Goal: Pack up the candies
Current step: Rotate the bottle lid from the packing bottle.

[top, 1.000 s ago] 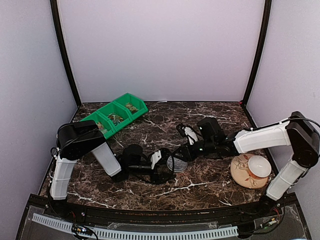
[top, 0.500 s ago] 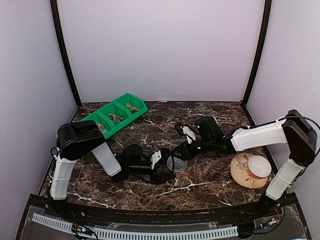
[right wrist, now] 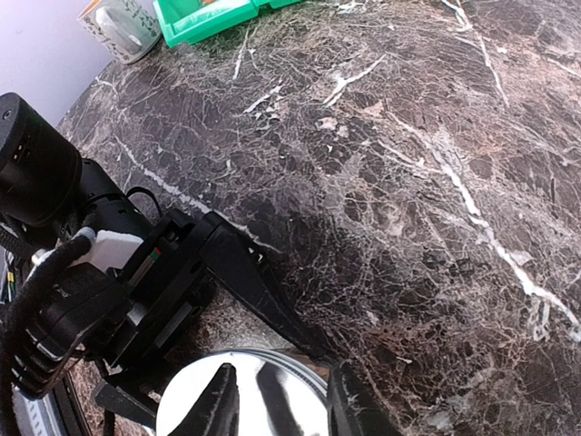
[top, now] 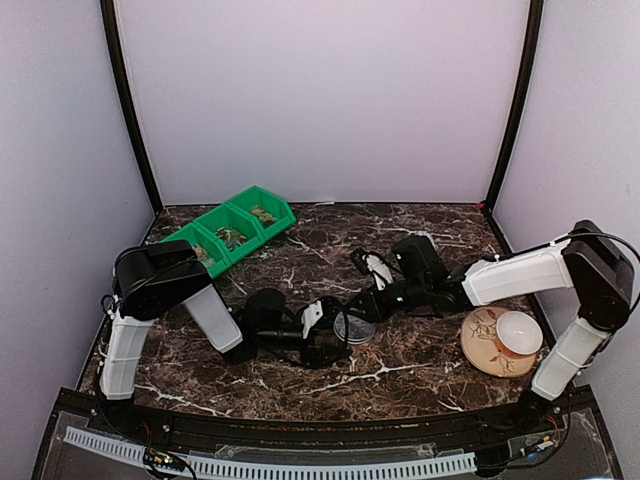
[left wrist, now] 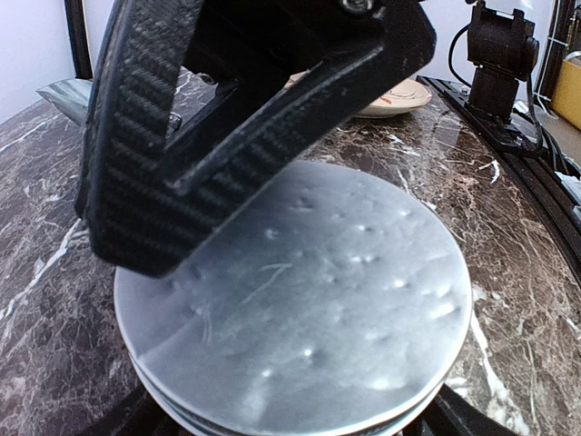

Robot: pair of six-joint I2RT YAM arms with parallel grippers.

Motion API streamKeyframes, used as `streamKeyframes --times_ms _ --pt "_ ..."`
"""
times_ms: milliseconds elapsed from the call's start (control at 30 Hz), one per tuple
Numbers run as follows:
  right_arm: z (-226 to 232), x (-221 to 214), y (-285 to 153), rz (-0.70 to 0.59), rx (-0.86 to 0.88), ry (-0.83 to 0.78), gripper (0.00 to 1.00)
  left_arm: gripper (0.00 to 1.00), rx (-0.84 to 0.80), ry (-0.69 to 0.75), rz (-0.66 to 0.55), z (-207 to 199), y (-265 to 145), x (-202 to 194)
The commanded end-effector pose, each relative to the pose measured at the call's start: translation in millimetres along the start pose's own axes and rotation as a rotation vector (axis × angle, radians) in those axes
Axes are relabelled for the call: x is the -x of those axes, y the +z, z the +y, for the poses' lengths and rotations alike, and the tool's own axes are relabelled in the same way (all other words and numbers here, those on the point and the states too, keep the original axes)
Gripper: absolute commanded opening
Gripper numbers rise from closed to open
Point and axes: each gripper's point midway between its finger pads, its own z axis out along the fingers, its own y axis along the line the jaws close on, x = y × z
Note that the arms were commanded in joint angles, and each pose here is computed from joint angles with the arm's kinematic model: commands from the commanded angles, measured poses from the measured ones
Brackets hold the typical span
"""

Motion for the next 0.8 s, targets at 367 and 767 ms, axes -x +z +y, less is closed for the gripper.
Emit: streamKeyframes --times_ms 367,767 --pt "-1 -23 -14 0.015 0.001 0.013 0.27 0.80 -0.009 -0.131 0.150 -9 -8 -46" --pt "1 -35 -26 0.014 0.001 0.035 0.26 0.78 0.046 -0.146 0.157 3 -9 -49"
